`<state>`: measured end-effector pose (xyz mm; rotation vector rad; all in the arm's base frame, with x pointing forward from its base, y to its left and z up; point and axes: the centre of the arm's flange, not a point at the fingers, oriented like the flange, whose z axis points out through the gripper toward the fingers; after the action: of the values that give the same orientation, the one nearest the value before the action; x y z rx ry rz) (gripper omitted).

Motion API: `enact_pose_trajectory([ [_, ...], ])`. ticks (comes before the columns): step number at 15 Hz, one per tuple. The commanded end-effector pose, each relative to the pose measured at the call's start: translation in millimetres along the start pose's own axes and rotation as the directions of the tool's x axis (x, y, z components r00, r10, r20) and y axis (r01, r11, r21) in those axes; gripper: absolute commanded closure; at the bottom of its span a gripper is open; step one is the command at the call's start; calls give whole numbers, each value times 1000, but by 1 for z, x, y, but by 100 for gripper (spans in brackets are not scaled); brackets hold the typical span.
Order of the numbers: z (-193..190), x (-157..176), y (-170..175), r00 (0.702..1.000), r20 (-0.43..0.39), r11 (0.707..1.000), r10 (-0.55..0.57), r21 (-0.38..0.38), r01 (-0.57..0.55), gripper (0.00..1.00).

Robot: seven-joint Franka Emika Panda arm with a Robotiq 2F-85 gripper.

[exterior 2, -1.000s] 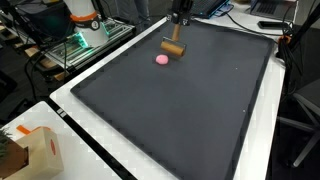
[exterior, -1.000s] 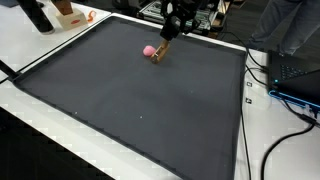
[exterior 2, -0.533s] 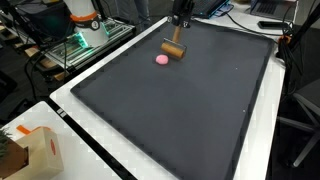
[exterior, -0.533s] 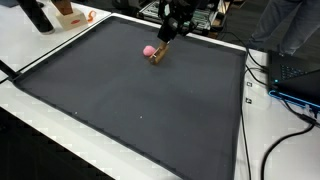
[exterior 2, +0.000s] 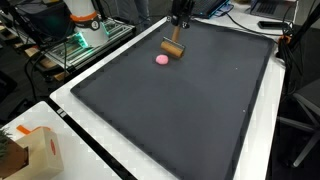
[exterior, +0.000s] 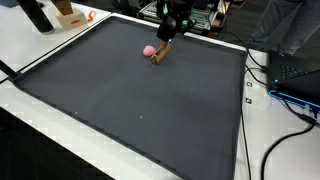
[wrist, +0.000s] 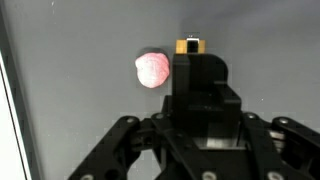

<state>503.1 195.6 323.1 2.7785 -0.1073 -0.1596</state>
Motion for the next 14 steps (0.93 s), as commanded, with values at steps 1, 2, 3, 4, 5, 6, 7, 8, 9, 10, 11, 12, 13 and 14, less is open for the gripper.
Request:
enact_pose_trajectory([
  [1, -13, -8, 22, 1000, 9, 999, 0, 45, 0, 76],
  [2, -16, -9, 27, 1000, 8, 998, 0, 57, -1, 76],
  [3, -19, -10, 33, 1000, 6, 998, 3, 70, -3, 76],
  [4, -22, -11, 38, 1000, 5, 997, 5, 82, -6, 76],
  [5, -27, -13, 46, 1000, 2, 995, 5, 97, -5, 76],
  [6, -30, -15, 52, 1000, 2, 994, 6, 111, -6, 76],
  [7, -34, -16, 59, 1000, -1, 992, 6, 126, -6, 76],
  [8, -38, -19, 68, 1000, -2, 990, 2, 144, -2, 76],
  [9, -41, -23, 77, 1000, -4, 987, 1, 160, 0, 76],
  [10, -43, -27, 88, 1000, -6, 984, -4, 179, 5, 76],
  [11, -45, -30, 99, 1000, -10, 979, -5, 203, 7, 76],
  [12, -47, -33, 112, 1000, -11, 974, -9, 227, 11, 76],
  [13, -49, -37, 126, 1000, -20, 968, -8, 251, 12, 76],
  [14, -51, -42, 138, 1000, -29, 963, -12, 270, 20, 76],
])
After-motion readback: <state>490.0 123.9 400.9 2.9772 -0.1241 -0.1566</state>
